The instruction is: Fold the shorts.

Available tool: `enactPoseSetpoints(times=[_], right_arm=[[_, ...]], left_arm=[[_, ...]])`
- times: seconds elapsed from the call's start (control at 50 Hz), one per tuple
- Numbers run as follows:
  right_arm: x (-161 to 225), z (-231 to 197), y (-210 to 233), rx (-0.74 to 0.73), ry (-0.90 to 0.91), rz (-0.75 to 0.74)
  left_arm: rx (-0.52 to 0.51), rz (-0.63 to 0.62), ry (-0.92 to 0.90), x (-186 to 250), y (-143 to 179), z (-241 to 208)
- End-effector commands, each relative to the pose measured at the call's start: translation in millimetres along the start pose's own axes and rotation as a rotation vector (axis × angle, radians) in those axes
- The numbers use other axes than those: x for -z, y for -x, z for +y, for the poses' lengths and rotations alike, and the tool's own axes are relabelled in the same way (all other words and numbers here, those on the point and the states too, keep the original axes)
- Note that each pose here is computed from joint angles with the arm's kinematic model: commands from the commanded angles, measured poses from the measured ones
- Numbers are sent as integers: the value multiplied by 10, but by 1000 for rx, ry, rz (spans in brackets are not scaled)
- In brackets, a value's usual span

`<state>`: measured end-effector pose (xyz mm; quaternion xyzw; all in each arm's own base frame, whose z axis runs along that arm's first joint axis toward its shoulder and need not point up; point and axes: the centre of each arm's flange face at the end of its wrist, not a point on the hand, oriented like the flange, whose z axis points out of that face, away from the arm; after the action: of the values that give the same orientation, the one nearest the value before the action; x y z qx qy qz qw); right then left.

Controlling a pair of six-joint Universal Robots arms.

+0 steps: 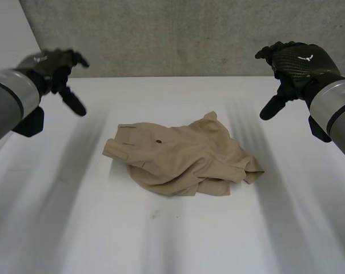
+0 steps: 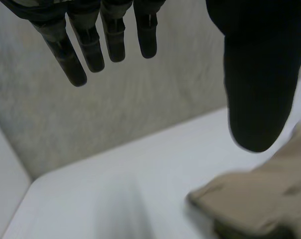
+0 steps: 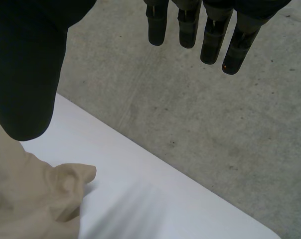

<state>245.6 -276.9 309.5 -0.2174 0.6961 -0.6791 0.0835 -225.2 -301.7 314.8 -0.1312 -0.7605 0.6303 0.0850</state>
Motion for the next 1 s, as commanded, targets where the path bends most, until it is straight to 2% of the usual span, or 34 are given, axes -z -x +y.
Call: enactPoseSetpoints(times=[0.02,0.1,0.32,0.6,0.74,0.82,0.88,1.0], right_arm=[[-33,90,43,40,26,-13],[-36,124,46,59,37,-13],[-43,145,50,65,38,-13],[-94,270,80,65,74,-24],[-92,284,88,67,78,-27],[-93,297,89,79,81,-27],[-104,323,93,98,85,-28],[-120,333,93,126,79,-27]], left_arm=[[-211,2,238,-568,204,813],[-240,53,310,-722,249,1094],[-67,257,398,-745,83,1381],[159,264,389,-827,-91,1510],[193,254,384,-842,-92,1504],[194,223,350,-895,-4,1460],[184,147,289,-955,144,1314],[138,-226,-2,-859,807,470]])
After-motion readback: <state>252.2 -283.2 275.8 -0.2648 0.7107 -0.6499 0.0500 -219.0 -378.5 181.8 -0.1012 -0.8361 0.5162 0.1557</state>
